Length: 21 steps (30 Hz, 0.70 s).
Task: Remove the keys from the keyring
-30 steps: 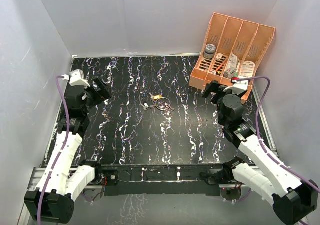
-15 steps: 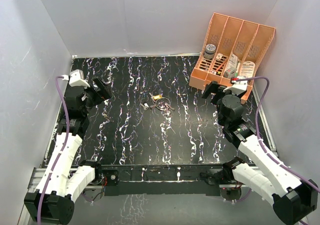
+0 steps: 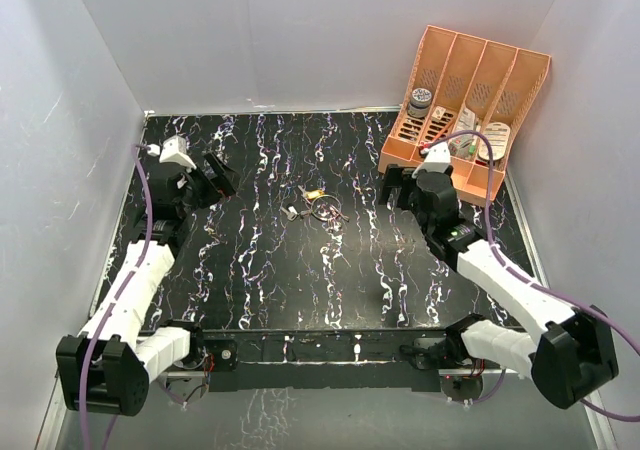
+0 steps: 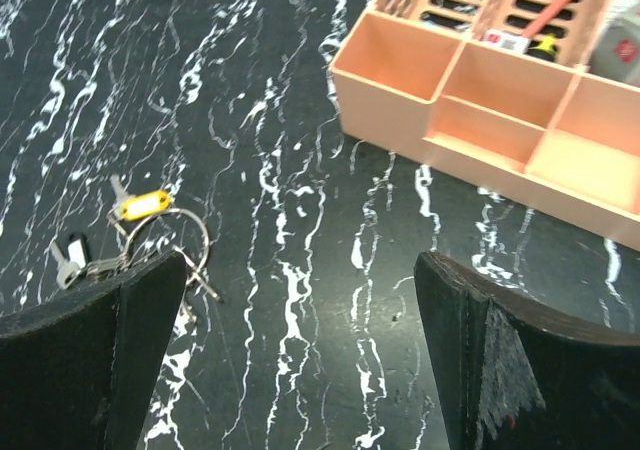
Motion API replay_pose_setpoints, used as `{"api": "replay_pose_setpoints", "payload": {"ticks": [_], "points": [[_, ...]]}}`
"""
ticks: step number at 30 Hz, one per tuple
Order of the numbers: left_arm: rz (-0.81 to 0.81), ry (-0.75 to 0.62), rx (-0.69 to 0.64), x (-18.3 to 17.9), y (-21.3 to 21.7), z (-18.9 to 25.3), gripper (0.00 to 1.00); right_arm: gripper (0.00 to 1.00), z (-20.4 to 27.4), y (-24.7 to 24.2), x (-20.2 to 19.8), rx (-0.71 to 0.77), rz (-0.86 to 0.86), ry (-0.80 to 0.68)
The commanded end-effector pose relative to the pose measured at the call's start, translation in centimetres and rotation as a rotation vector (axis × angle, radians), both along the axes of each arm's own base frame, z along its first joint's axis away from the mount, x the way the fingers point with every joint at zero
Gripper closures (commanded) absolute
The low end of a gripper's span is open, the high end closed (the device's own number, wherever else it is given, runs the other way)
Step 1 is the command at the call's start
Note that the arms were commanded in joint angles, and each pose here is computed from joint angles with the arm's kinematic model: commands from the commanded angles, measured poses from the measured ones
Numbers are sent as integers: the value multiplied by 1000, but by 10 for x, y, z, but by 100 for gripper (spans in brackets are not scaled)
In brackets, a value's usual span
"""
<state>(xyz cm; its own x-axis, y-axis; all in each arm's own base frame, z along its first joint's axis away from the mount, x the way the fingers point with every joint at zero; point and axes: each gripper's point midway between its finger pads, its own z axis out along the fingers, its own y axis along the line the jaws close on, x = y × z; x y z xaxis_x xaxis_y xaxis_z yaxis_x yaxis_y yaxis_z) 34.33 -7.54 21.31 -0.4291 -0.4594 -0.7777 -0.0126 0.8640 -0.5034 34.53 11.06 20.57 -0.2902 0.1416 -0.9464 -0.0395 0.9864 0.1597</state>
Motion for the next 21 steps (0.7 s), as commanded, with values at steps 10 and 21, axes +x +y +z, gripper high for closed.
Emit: {"api": "replay_pose_setpoints", "payload": {"ticks": [10, 21], "points": [[-63, 2, 5, 9, -36, -17, 1, 27, 12, 93, 32, 6, 343, -7], [52, -53, 0, -5, -17, -13, 1, 53, -12, 165, 48, -82, 576, 51]]}}
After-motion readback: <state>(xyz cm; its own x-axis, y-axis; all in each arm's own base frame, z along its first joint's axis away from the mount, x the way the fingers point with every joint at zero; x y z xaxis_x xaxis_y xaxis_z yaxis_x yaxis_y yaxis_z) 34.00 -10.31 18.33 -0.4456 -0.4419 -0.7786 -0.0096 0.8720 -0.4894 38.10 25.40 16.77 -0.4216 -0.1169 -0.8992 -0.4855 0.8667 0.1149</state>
